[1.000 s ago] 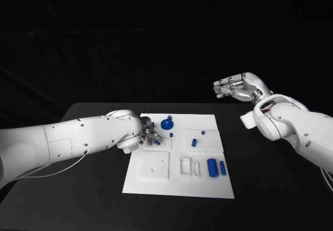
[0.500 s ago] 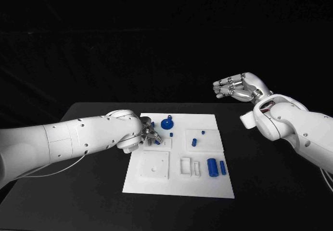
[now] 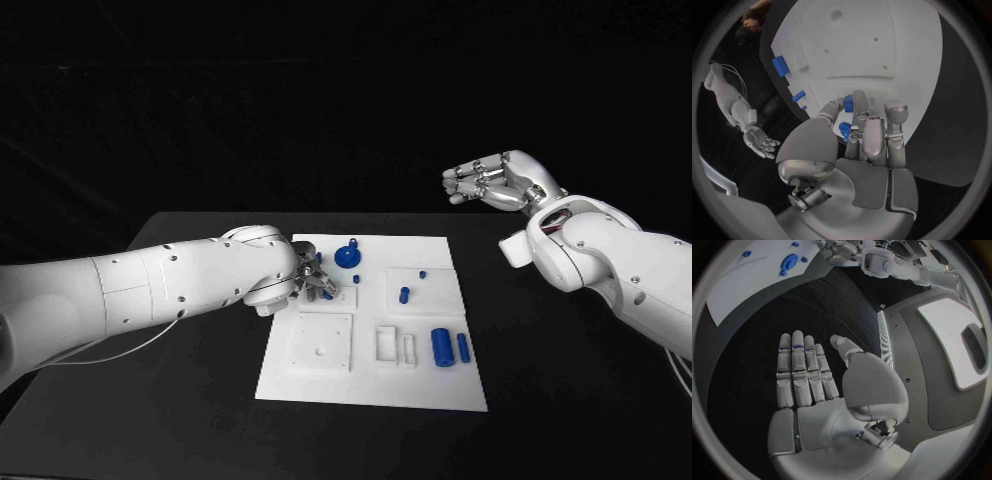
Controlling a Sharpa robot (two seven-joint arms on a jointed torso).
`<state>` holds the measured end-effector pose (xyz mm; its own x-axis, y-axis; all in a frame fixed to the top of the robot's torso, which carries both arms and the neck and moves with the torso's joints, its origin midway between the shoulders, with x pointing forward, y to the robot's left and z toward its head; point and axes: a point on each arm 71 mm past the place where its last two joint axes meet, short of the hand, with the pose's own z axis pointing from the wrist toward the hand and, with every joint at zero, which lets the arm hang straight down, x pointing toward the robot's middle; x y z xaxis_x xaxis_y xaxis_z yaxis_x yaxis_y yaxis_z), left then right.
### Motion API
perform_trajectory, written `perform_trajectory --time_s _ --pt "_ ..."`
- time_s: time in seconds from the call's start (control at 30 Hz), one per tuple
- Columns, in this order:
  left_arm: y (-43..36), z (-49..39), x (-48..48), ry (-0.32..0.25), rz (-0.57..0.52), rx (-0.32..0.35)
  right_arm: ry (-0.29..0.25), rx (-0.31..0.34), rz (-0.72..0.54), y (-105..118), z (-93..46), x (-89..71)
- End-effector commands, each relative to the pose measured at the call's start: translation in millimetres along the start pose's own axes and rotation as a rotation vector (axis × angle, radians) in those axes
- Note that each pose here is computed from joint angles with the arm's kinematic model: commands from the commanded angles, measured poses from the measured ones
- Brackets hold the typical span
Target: Assemble the parts on the task board
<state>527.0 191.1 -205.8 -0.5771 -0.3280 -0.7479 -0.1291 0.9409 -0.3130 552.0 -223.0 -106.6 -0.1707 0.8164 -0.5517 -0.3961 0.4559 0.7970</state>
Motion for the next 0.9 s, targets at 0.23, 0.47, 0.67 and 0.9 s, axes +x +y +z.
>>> perform_trajectory --time_s 0.23,0.47,0.67,0.9 --pt "-2.4 1.4 3.3 0.016 0.018 0.005 0.02 -0.009 -0.005 1.0 0.3 2.1" --pt "-4.6 2.9 2.4 0.006 0.013 0.008 0.023 -0.009 -0.003 1.3 0.5 3.0" --pt "-7.6 3.4 3.5 0.01 0.019 0.013 0.026 -0.009 -0.002 1.5 0.9 3.8" --pt "-10.3 3.8 4.7 0.016 0.038 0.016 0.026 -0.008 -0.002 1.2 1.1 4.1"
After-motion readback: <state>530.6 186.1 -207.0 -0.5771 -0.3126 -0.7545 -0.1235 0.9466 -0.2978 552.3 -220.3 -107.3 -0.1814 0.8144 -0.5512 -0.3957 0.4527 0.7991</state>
